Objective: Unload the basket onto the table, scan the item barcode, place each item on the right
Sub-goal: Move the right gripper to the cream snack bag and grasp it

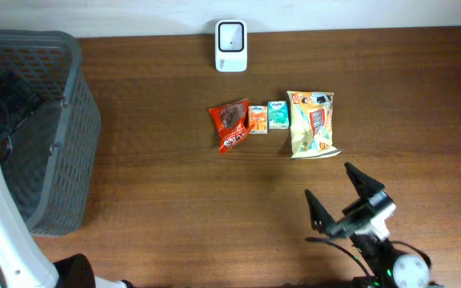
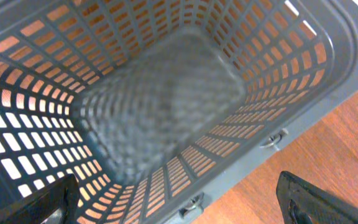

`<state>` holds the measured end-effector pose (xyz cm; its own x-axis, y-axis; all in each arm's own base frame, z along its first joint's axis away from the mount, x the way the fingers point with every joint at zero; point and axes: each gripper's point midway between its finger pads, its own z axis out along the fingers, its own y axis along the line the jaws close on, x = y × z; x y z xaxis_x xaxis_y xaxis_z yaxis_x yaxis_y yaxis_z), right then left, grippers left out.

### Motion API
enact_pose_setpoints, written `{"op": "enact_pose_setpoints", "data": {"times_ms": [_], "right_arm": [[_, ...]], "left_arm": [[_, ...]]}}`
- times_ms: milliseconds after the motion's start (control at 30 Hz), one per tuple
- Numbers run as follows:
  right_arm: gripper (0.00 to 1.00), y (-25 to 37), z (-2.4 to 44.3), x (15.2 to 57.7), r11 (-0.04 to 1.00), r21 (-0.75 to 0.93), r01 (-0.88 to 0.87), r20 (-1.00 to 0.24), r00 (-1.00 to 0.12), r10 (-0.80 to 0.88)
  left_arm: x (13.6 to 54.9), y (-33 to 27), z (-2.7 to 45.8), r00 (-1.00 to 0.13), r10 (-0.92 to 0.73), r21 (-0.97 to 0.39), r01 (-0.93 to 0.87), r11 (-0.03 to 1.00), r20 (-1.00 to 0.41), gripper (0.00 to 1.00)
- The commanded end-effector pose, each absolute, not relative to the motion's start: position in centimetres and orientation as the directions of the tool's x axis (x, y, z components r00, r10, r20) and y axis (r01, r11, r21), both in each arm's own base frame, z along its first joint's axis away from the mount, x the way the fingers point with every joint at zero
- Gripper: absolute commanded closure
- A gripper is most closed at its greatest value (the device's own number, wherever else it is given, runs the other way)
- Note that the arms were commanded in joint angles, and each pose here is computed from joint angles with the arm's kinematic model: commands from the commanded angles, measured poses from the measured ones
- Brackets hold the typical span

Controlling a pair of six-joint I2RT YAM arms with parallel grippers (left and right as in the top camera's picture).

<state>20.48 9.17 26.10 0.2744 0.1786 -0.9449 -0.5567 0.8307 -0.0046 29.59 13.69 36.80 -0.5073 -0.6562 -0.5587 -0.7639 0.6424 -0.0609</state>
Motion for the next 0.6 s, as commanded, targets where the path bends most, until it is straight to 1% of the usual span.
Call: {"op": "enact_pose_setpoints", "data": {"times_ms": [0, 33, 67, 100, 167, 200, 233, 300, 333, 367, 433, 467, 500, 533, 567], "right_arm": [[0.01, 9.8, 31.7, 16.6, 0.785, -0.107, -0.611, -0.842, 0.475, 0.254], [0.02, 8.5, 34.8, 15.7, 0.83, -0.104, -0.548, -0.791, 0.552, 0.265], [0.01, 7.9, 36.3, 15.8, 0.859, -0.101, -0.502, -0.794, 0.561, 0.235], [0.02, 7.8, 37.4, 16.2, 0.878, -0.129, -0.46, -0.824, 0.543, 0.163], [0.01, 7.8, 38.2, 17.3, 0.892, -0.157, -0.423, -0.898, 0.438, 0.05], [0.01, 7.8, 38.6, 18.6, 0.893, -0.15, -0.424, -0.953, 0.301, -0.018], [0.02, 7.8, 38.6, 19.8, 0.892, -0.115, -0.438, -0.986, 0.158, -0.049], [0.02, 7.8, 37.9, 22.2, 0.891, 0.004, -0.453, -0.992, -0.111, -0.052], [0.02, 8.3, 37.2, 24.0, 0.879, 0.08, -0.471, -0.964, -0.261, -0.053], [0.02, 9.7, 37.2, 25.1, 0.83, 0.162, -0.534, -0.941, -0.337, -0.033], [0.02, 13.0, 36.4, 25.7, 0.666, 0.339, -0.665, -0.889, -0.458, -0.005], [0.02, 13.4, 35.2, 27.4, 0.64, 0.39, -0.662, -0.863, -0.505, 0.004], [0.02, 13.3, 33.2, 30.2, 0.653, 0.479, -0.586, -0.801, -0.596, 0.053], [0.02, 12.3, 31.1, 32.4, 0.707, 0.544, -0.452, -0.725, -0.678, 0.125], [0.02, 10.5, 28.0, 34.5, 0.779, 0.575, -0.25, -0.624, -0.75, 0.22]], "left_arm": [[29.4, 13.7, 36.7, -0.496, -0.668, -0.068, -0.773, 0.631, -0.555, 0.01], [29.4, 13.7, 36.7, -0.496, -0.668, -0.068, -0.773, 0.631, -0.555, 0.01], [29.4, 13.7, 36.7, -0.496, -0.668, -0.068, -0.773, 0.631, -0.555, 0.01], [29.4, 13.7, 36.7, -0.496, -0.668, -0.068, -0.773, 0.631, -0.555, 0.01], [29.4, 13.7, 36.7, -0.496, -0.668, -0.068, -0.773, 0.631, -0.555, 0.01], [29.4, 13.7, 36.7, -0.496, -0.668, -0.068, -0.773, 0.631, -0.555, 0.01], [29.4, 13.7, 36.7, -0.496, -0.668, -0.068, -0.773, 0.631, -0.555, 0.01], [29.4, 13.7, 36.7, -0.496, -0.668, -0.068, -0.773, 0.631, -0.555, 0.01], [29.4, 13.7, 36.7, -0.496, -0.668, -0.068, -0.773, 0.631, -0.555, 0.01], [29.4, 13.7, 36.7, -0.496, -0.668, -0.068, -0.773, 0.631, -0.555, 0.01], [29.4, 13.7, 36.7, -0.496, -0.668, -0.068, -0.773, 0.631, -0.555, 0.01], [29.4, 13.7, 36.7, -0.496, -0.668, -0.068, -0.773, 0.631, -0.555, 0.01], [29.4, 13.7, 36.7, -0.496, -0.668, -0.068, -0.773, 0.631, -0.555, 0.01], [29.4, 13.7, 36.7, -0.496, -0.668, -0.068, -0.773, 0.631, -0.555, 0.01], [29.4, 13.7, 36.7, -0.496, -0.668, -0.068, -0.773, 0.631, -0.555, 0.01]]}}
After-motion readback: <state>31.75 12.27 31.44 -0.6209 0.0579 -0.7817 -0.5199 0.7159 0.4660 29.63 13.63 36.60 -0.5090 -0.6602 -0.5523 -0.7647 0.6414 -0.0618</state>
